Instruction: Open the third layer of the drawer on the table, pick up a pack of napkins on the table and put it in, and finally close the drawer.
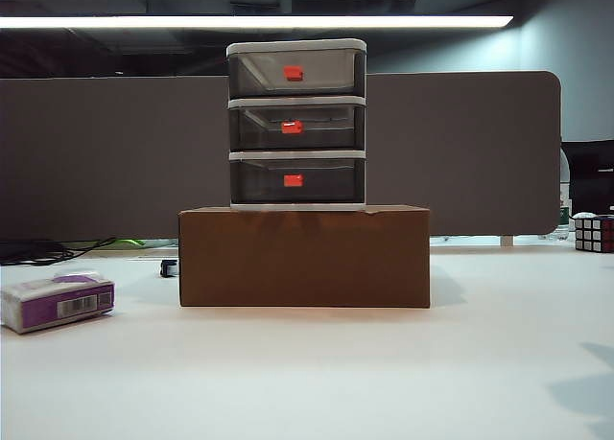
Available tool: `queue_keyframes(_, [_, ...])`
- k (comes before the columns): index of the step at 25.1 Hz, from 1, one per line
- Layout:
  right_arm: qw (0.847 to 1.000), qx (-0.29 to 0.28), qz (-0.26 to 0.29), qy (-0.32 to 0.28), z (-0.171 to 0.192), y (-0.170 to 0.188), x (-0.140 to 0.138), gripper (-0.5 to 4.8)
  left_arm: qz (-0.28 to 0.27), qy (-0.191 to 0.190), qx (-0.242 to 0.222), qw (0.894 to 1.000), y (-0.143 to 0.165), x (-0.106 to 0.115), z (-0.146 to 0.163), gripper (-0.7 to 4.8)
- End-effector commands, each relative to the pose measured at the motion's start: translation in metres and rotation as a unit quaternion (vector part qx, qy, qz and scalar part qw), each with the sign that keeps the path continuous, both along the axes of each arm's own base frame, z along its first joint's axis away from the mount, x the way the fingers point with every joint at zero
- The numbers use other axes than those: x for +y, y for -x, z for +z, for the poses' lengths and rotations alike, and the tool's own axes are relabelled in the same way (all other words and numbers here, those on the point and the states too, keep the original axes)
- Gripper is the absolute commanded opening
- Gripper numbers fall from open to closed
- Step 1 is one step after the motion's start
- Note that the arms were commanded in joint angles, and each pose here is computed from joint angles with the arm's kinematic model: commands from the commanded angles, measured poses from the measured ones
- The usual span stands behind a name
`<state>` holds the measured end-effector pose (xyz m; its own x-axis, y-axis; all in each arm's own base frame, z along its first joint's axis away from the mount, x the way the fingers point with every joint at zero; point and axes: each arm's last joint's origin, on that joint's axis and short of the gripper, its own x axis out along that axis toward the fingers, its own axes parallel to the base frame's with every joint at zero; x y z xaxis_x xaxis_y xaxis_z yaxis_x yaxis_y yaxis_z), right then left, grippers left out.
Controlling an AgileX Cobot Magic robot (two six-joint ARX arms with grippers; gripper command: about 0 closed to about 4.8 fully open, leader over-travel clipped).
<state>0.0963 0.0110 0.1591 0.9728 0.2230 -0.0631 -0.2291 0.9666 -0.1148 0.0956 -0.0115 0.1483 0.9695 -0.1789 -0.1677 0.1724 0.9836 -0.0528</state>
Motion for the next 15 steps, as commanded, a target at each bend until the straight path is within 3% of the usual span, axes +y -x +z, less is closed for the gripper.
queue_keyframes(1, [1.0, -0.005, 0.0, -0.001, -0.0006, -0.0003, 0.0001, -0.06, -0.002, 0.0, 0.0, 1.0, 0.0001, 0.0, 0.0009, -0.05])
queue_keyframes(10, [1.0, -0.005, 0.001, -0.001, -0.0005, -0.0003, 0.0001, -0.06, -0.005, 0.003, 0.001, 1.0, 0.0002, -0.0002, 0.0008, -0.05])
queue_keyframes(12, [1.0, -0.002, 0.005, -0.014, -0.0006, -0.0002, 0.0004, -0.06, -0.026, 0.047, 0.007, 0.999, 0.0004, -0.0018, 0.0014, -0.05])
queue_keyframes(14, [0.997, 0.012, 0.033, -0.067, -0.0005, 0.0003, 0.0023, -0.06, -0.084, 0.141, 0.03, 0.986, 0.0016, -0.006, 0.0028, -0.05])
queue_keyframes(15, [0.993, 0.023, 0.056, -0.098, -0.0004, 0.0007, 0.0037, -0.06, -0.12, 0.184, 0.043, 0.975, 0.0025, -0.0086, 0.0041, -0.05])
